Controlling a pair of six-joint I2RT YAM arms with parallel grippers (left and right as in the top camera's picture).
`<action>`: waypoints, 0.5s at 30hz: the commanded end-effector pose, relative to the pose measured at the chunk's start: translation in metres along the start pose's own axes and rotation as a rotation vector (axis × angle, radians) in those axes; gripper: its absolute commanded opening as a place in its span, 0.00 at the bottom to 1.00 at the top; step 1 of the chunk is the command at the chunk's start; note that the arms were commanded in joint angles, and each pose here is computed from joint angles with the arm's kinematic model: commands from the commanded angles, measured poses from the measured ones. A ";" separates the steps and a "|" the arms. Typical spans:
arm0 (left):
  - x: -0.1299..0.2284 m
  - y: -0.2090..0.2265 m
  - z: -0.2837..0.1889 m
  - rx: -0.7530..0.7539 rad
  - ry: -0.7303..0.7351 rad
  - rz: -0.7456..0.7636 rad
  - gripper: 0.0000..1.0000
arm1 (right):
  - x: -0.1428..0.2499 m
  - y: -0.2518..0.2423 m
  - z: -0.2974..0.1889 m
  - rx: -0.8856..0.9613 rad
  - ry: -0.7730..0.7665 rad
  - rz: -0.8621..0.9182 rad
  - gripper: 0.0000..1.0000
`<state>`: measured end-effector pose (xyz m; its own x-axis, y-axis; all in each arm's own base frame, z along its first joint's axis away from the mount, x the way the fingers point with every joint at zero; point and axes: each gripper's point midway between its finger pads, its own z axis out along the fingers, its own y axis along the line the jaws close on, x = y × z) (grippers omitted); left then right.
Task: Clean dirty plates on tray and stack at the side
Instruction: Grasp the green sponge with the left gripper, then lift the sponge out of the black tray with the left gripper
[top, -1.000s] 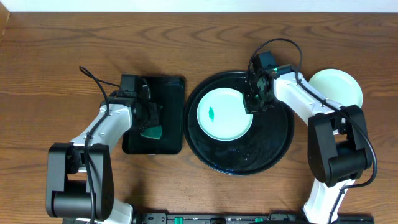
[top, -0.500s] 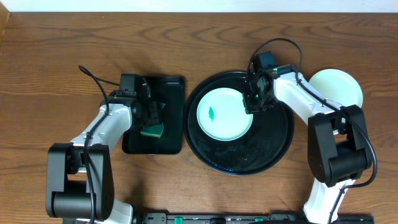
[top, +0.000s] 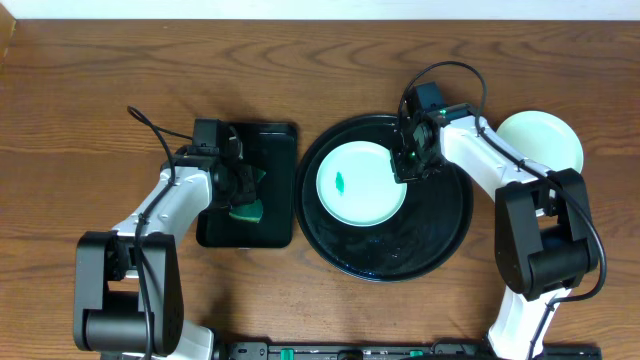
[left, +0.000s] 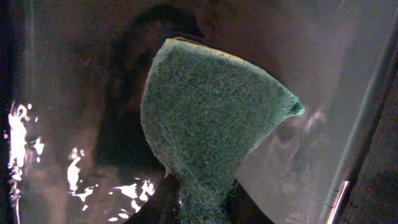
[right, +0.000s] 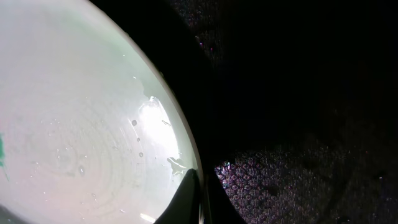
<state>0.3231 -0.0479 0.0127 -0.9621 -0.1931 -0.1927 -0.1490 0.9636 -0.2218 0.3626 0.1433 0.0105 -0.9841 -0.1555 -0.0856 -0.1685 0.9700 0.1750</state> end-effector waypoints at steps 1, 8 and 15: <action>-0.003 -0.002 -0.006 0.001 -0.013 0.003 0.15 | 0.005 0.005 0.007 -0.010 0.020 -0.003 0.01; -0.014 -0.007 -0.018 0.014 -0.060 0.012 0.08 | 0.005 0.005 0.007 -0.011 0.020 -0.003 0.01; -0.041 -0.024 -0.074 0.063 -0.256 0.046 0.07 | 0.005 0.005 0.007 -0.010 0.021 -0.003 0.01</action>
<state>0.3338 -0.0490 0.0551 -0.9277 -0.1939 -0.3191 -0.1152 0.9615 -0.2493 0.3625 0.1434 0.0105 -0.9841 -0.1559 -0.0857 -0.1689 0.9699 0.1753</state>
